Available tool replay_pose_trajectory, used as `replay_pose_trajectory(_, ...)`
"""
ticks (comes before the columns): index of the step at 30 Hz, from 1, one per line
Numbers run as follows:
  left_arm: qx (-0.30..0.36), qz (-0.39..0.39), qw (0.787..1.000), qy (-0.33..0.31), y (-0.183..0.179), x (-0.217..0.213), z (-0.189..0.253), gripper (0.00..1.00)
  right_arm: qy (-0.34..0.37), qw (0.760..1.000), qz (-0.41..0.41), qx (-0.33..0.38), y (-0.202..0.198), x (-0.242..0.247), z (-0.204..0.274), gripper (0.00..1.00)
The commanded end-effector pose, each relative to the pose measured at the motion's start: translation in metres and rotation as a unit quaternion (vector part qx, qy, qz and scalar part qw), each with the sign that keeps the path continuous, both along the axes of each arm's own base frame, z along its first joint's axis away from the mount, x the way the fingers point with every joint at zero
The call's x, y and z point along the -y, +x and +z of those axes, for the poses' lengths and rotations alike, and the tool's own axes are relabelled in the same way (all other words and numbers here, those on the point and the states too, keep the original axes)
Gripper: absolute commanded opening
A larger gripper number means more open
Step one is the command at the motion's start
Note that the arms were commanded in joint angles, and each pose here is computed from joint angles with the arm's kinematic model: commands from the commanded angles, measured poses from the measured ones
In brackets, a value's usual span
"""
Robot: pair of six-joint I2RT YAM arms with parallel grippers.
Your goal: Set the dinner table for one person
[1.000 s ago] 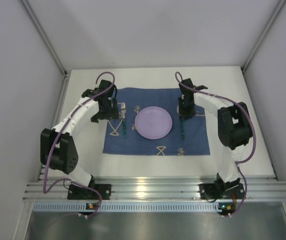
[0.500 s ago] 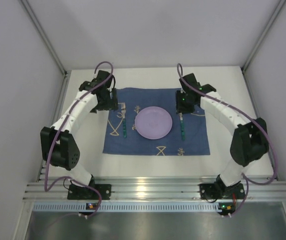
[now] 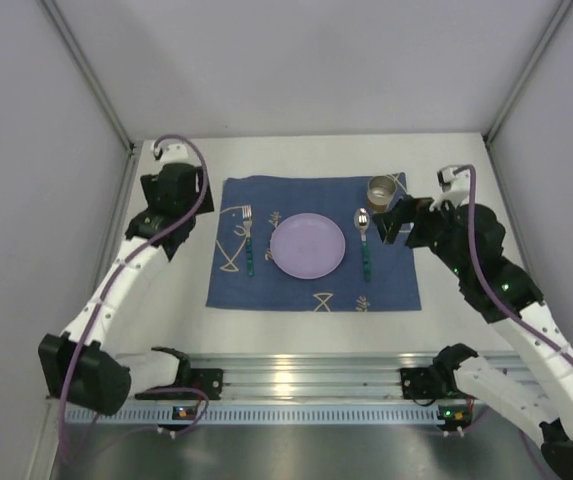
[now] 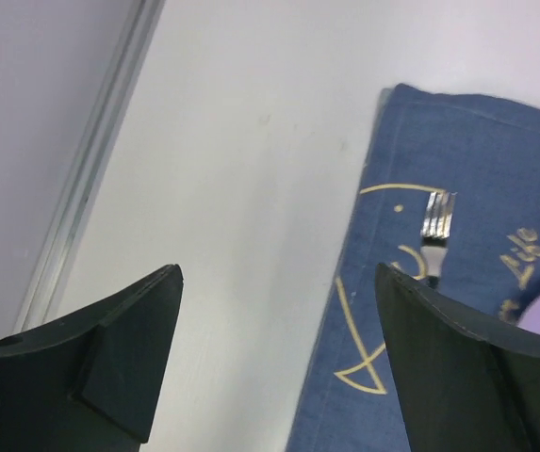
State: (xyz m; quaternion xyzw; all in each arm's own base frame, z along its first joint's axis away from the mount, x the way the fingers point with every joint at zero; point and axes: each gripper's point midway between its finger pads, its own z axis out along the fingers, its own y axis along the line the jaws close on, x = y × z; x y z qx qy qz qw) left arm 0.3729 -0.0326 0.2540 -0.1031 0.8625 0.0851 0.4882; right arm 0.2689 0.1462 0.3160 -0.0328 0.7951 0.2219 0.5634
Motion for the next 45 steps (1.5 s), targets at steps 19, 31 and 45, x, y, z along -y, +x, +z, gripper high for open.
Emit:
replay_pose_trajectory(19, 0.138, 0.076, 0.987, 0.025, -0.017, -0.085, -0.162, 0.96, 0.032, 0.998, 0.041, -0.031, -0.014, -0.017, -0.054, 1.00)
replay_pose_trajectory(31, 0.174, 0.014, 0.984, -0.029, 0.021, -0.069, -0.158, 0.93, 0.018, 0.996, 0.067, -0.058, 0.001, -0.036, -0.063, 1.00)
replay_pose_trajectory(45, 0.202, -0.069, 0.977, -0.004, 0.018, -0.045, -0.169, 0.98, -0.018, 0.999, 0.017, -0.043, 0.009, -0.014, -0.089, 1.00)
